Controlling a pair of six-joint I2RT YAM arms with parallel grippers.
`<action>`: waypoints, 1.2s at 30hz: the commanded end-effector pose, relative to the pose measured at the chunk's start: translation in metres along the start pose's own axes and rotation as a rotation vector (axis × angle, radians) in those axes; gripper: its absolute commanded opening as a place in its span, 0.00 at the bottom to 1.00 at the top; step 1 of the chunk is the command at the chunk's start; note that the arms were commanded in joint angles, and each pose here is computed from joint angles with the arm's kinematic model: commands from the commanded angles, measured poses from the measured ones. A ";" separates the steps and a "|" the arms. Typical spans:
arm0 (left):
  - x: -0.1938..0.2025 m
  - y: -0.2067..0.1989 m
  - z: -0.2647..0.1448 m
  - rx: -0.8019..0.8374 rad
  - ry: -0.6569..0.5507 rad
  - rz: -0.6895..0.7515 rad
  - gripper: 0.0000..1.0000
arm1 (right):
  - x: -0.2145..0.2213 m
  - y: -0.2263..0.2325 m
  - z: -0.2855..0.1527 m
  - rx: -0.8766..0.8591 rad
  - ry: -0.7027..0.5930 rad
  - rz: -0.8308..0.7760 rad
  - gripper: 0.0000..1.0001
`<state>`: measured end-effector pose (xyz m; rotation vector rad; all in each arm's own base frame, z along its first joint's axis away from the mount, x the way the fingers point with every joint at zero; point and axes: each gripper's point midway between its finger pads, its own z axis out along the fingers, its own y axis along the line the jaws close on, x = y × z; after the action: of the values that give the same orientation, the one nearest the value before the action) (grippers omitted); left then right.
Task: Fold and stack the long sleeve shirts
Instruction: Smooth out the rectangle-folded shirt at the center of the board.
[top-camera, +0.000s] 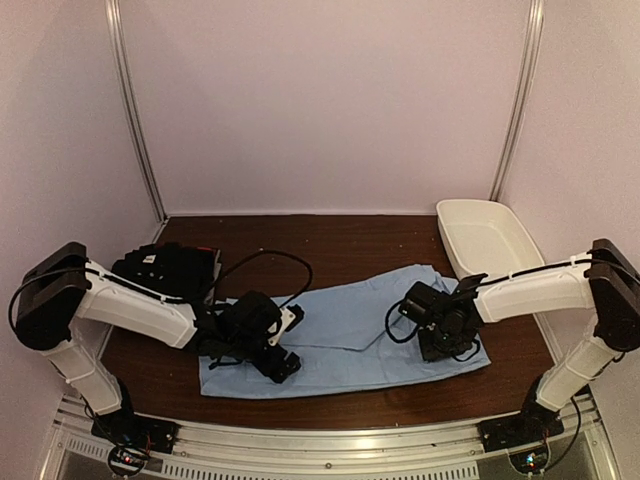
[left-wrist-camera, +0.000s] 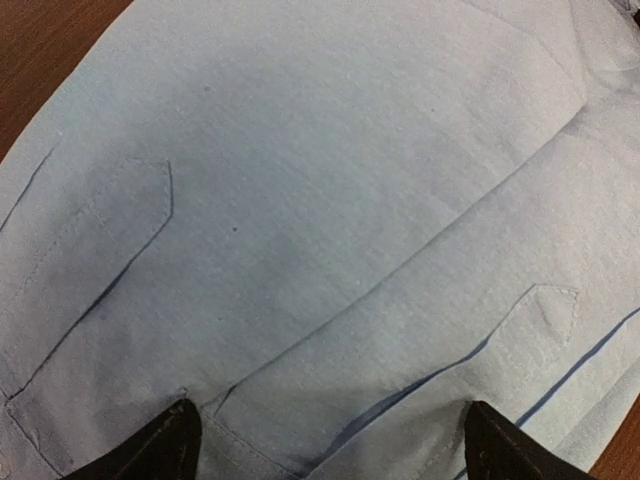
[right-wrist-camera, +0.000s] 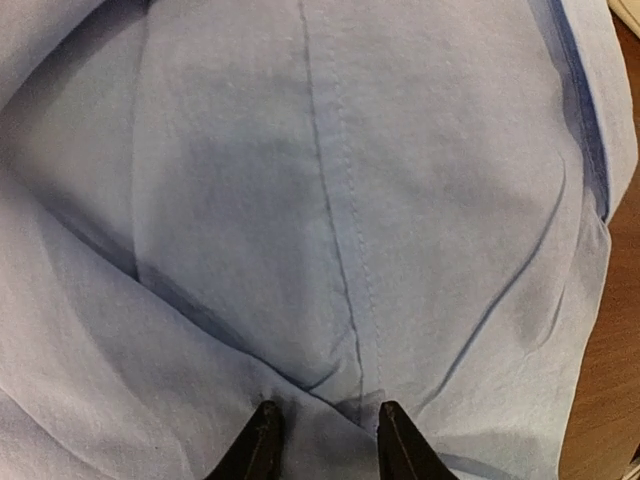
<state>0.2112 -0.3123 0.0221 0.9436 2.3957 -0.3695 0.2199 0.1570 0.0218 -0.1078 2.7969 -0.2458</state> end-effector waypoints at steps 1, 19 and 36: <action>0.043 0.016 0.005 -0.059 0.102 -0.019 0.93 | 0.013 -0.024 -0.005 0.057 0.015 0.032 0.38; 0.018 0.008 -0.040 0.031 -0.107 -0.058 0.94 | -0.069 -0.093 -0.062 0.029 -0.229 0.343 0.56; -0.067 -0.019 -0.085 0.160 -0.381 -0.037 0.97 | -0.041 -0.081 -0.022 -0.139 -0.081 0.369 0.51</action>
<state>0.2008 -0.3081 0.1094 0.8081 2.1367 -0.6302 0.2687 0.0780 0.0833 0.3700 2.6295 -0.0348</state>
